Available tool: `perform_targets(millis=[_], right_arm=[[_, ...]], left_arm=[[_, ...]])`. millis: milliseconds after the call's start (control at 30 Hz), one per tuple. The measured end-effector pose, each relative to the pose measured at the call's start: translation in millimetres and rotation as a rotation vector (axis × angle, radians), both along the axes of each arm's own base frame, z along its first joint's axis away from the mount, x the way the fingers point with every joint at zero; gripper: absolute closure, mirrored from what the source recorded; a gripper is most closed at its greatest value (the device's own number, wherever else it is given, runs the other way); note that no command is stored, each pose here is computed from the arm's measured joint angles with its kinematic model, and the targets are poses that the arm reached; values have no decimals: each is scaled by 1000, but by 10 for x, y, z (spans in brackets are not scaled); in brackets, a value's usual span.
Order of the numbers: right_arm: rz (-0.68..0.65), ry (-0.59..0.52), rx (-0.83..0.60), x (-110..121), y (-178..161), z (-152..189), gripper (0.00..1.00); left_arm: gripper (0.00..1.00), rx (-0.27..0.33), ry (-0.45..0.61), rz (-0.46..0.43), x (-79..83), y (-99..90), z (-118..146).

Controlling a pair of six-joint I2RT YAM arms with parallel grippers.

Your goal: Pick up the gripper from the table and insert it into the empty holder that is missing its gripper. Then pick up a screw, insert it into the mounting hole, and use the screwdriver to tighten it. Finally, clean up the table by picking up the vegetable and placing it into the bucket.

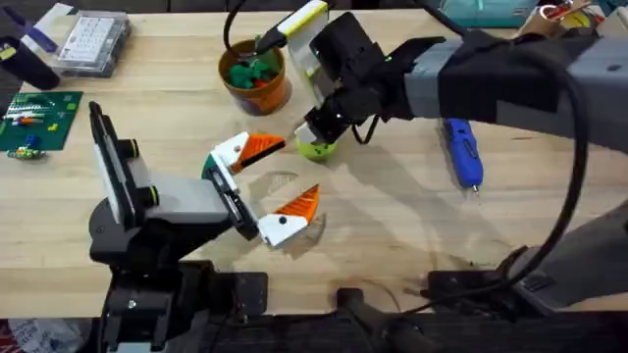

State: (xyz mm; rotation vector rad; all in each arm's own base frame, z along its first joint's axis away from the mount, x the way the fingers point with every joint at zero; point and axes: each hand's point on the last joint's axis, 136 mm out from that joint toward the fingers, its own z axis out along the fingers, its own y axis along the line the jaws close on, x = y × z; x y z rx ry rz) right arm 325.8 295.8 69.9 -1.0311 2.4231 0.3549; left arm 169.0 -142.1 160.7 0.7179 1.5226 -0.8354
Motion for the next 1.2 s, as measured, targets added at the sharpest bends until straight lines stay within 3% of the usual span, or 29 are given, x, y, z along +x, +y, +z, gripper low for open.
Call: perform_targets(millis=[233, 533, 967, 1067, 1200], right_arm=[[5, 13, -11, -6, 25, -110, 628], [5, 17, -15, -6, 24, -141, 705], [5, 11, -10, 7, 36, -131, 701], [5, 9, -8, 12, 40, -127, 730], [6, 1, -1, 29, 54, -114, 856]], left_arm=[[11, 0, 0, 0, 0, 0, 0], [11, 0, 0, 0, 0, 0, 0], [11, 0, 0, 0, 0, 0, 0], [11, 0, 0, 0, 0, 0, 0], [11, 0, 0, 0, 0, 0, 0]])
